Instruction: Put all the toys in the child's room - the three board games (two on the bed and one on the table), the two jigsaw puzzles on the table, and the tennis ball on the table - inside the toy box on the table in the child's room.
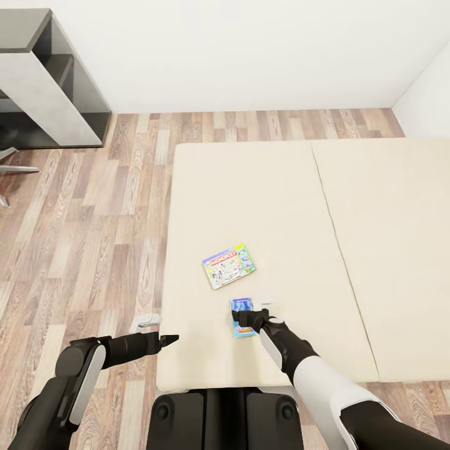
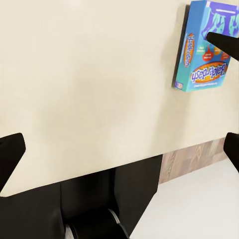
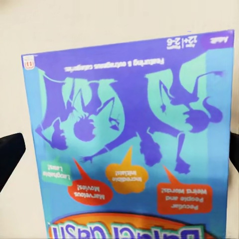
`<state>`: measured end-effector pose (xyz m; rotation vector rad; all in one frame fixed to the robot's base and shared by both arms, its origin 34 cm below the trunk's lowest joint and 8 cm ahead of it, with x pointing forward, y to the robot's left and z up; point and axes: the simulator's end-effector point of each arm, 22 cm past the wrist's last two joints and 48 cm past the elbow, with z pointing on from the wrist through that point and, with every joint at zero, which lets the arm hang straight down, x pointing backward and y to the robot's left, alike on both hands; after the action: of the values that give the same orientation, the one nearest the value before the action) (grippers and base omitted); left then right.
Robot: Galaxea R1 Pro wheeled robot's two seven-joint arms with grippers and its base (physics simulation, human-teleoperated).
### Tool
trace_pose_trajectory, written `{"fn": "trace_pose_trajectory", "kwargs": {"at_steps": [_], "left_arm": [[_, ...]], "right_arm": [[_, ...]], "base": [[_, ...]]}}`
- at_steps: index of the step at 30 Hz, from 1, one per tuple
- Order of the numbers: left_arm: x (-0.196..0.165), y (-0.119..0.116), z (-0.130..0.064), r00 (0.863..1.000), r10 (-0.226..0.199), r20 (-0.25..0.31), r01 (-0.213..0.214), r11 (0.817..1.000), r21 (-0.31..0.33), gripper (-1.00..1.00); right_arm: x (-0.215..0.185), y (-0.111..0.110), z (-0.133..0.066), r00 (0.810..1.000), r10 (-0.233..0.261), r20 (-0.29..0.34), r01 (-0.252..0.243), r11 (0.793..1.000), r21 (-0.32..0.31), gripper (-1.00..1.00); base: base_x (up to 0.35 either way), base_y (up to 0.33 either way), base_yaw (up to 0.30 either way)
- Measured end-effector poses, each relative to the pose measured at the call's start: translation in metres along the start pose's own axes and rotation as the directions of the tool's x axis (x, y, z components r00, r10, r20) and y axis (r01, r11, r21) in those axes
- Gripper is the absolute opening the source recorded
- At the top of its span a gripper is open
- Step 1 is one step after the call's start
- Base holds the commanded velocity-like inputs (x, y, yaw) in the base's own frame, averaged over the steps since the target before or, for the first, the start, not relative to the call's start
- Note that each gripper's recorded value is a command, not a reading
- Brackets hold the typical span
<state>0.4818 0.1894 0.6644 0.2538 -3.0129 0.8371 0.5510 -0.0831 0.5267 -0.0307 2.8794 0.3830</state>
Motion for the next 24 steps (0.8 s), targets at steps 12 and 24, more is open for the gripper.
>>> {"fn": "trace_pose_trajectory", "kwargs": {"at_steps": [12, 24], "left_arm": [[0.000, 0.000, 0.000, 1.000, 0.000, -0.001, 0.000, 1.000, 0.000, 1.00], [0.000, 0.000, 0.000, 1.000, 0.000, -0.001, 0.000, 1.000, 0.000, 1.00]], "right_arm": [[0.020, 0.000, -0.001, 0.996, -0.001, -0.094, 0.001, 1.000, 0.000, 1.00], [0.023, 0.000, -0.001, 0.994, 0.000, -0.109, 0.000, 1.000, 0.000, 1.00]], "base": [[0.000, 0.000, 0.000], [0.000, 0.008, 0.000]]}}
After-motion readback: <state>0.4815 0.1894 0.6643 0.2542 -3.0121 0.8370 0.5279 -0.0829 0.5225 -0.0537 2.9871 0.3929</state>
